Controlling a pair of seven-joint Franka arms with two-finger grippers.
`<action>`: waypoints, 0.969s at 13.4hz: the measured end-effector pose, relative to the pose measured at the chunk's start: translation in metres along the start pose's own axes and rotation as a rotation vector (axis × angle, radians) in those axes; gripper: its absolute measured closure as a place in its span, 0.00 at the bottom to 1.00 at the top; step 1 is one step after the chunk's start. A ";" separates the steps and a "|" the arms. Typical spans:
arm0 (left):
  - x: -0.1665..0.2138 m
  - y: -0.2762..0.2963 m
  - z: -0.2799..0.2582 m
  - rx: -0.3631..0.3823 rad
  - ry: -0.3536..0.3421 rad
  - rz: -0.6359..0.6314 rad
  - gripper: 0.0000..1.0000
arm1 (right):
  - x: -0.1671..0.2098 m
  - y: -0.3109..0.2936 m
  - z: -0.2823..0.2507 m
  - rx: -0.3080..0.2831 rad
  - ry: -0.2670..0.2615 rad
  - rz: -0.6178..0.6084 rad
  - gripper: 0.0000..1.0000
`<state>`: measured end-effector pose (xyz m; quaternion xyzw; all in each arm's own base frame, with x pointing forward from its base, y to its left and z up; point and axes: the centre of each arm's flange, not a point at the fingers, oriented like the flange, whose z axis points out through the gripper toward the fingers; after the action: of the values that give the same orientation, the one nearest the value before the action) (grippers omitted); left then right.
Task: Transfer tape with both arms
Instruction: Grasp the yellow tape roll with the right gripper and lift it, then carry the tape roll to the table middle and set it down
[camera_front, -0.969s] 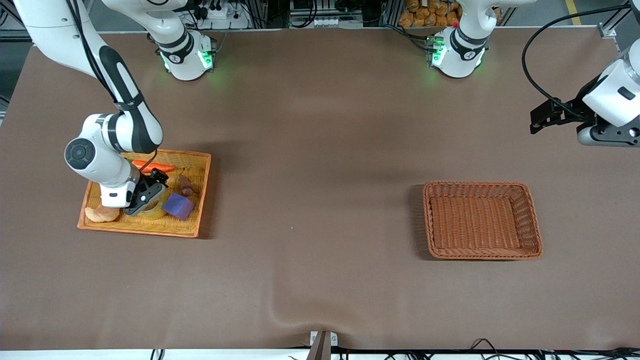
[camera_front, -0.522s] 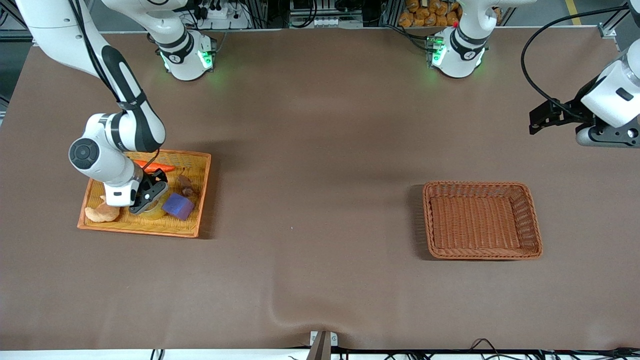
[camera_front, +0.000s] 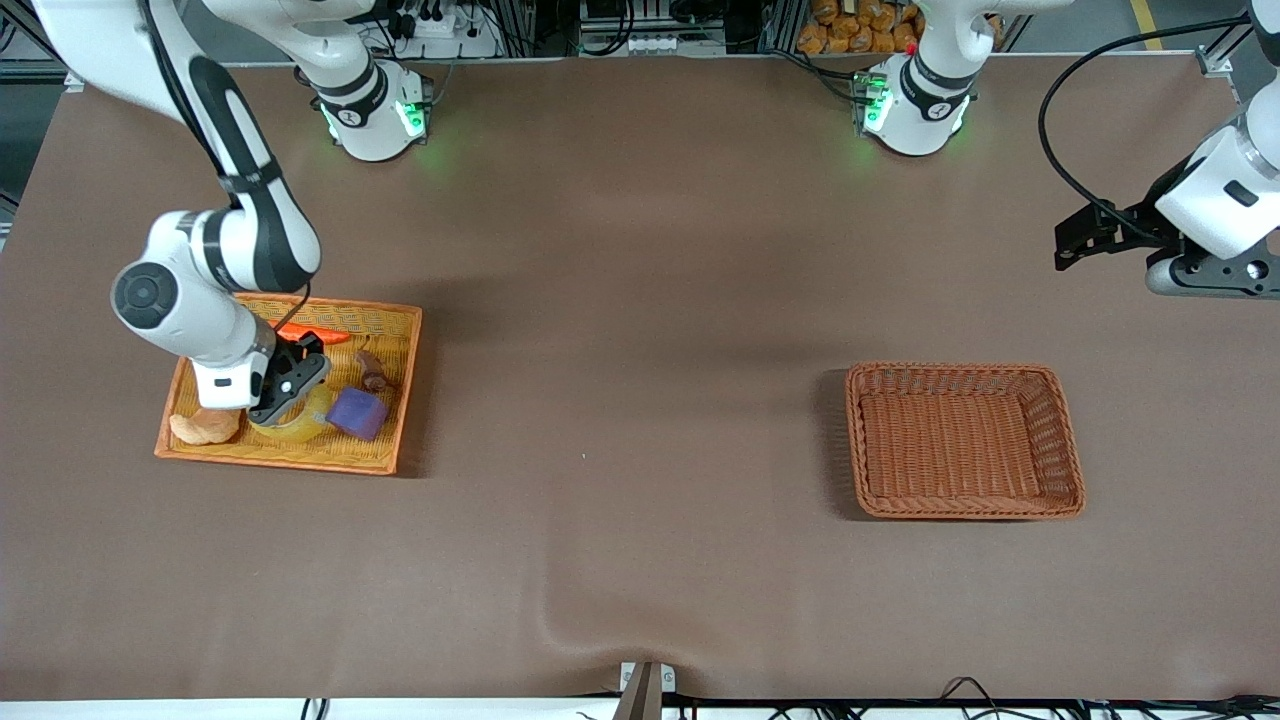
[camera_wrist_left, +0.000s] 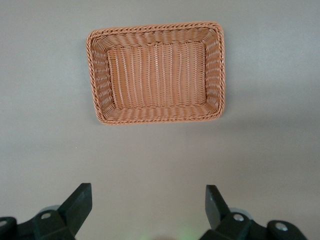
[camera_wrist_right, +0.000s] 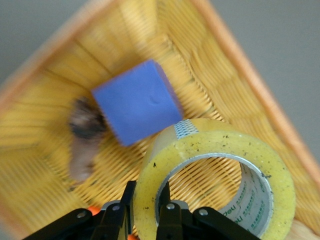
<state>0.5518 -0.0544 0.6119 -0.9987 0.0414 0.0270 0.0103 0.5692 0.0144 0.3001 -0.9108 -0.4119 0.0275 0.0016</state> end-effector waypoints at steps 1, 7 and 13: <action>0.000 0.000 0.000 0.000 0.000 0.000 0.00 | 0.013 -0.001 -0.035 0.008 -0.006 0.006 0.78; 0.000 0.001 0.000 0.000 0.001 0.001 0.00 | 0.141 -0.114 -0.184 -0.018 0.022 0.149 0.78; 0.001 0.002 0.004 0.000 -0.006 0.004 0.00 | 0.279 -0.268 -0.084 -0.033 0.004 0.360 0.78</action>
<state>0.5528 -0.0567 0.6076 -0.9986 0.0434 0.0300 0.0105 0.5563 0.4022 0.3774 -0.9698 -0.2427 0.0190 -0.0174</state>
